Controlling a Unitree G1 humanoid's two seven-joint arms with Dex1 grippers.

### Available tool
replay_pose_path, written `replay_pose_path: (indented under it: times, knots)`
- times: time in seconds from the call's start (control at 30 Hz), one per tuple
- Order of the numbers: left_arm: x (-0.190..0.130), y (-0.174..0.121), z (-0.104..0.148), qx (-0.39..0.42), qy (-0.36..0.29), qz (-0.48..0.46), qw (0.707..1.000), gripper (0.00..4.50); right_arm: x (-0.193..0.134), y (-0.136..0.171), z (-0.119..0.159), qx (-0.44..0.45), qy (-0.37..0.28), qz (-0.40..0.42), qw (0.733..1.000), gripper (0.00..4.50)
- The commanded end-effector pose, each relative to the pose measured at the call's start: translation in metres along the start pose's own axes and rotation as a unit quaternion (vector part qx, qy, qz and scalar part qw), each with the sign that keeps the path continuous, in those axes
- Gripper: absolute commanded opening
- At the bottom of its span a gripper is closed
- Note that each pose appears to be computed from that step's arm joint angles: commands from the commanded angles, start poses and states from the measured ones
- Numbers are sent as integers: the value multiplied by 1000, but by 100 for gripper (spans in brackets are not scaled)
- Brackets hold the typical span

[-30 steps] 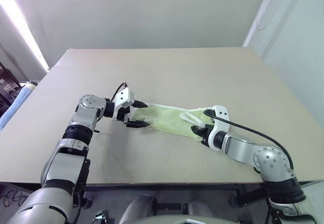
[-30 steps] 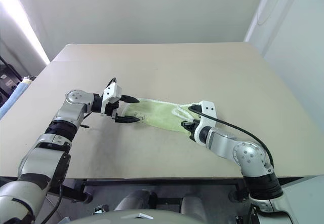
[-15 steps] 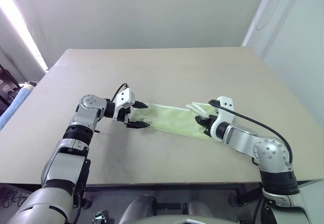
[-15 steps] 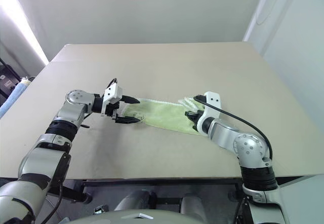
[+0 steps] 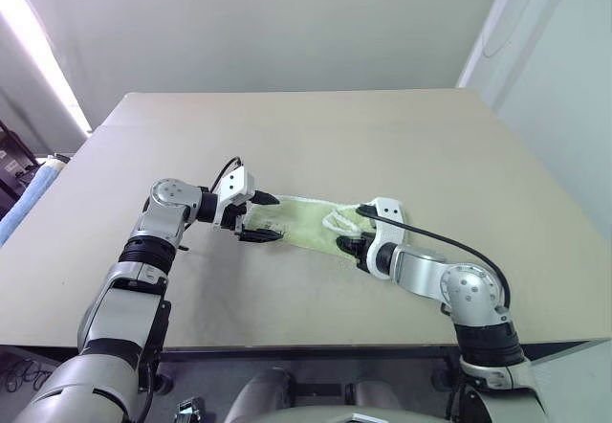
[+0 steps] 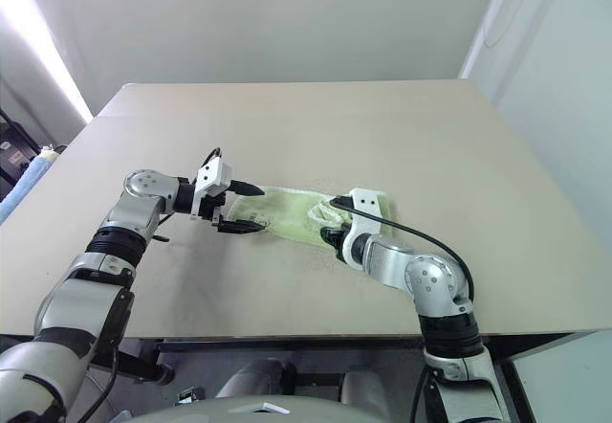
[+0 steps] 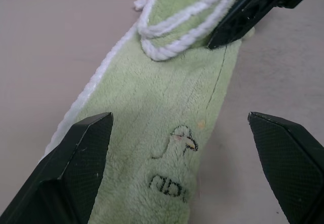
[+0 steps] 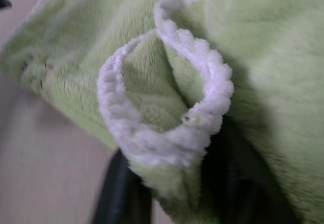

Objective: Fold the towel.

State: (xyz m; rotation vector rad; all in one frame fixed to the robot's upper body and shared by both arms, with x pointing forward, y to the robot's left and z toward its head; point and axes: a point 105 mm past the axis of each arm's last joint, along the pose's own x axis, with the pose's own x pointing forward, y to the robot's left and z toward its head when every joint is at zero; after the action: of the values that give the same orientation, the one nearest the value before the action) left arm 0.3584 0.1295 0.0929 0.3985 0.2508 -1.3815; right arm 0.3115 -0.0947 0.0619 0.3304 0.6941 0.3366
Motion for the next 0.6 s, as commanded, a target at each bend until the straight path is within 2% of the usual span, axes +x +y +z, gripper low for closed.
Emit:
replay_pose_path:
  times: [0.03, 0.2, 0.33, 0.4, 0.47, 0.6]
  knots:
    - [-6, 7, 11, 21, -6, 12, 1000, 450, -5, -5, 28, 13, -50, -12, 999, 282]
    - [-6, 7, 10, 20, -5, 14, 1000, 450, -9, -2, 39, 15, -65, -6, 998, 446]
    - [-6, 7, 11, 20, -7, 13, 1000, 450, -4, -2, 23, -10, -30, -15, 999, 446]
    - [-6, 6, 11, 21, -7, 12, 1000, 450, -4, 8, 15, -19, -15, 14, 1000, 446]
    - [-6, 6, 10, 21, -6, 11, 1000, 450, -8, 21, 17, -16, -27, 48, 998, 446]
    - [-6, 7, 10, 18, -6, 11, 1000, 450, -24, 39, 40, -3, -84, 111, 990, 446]
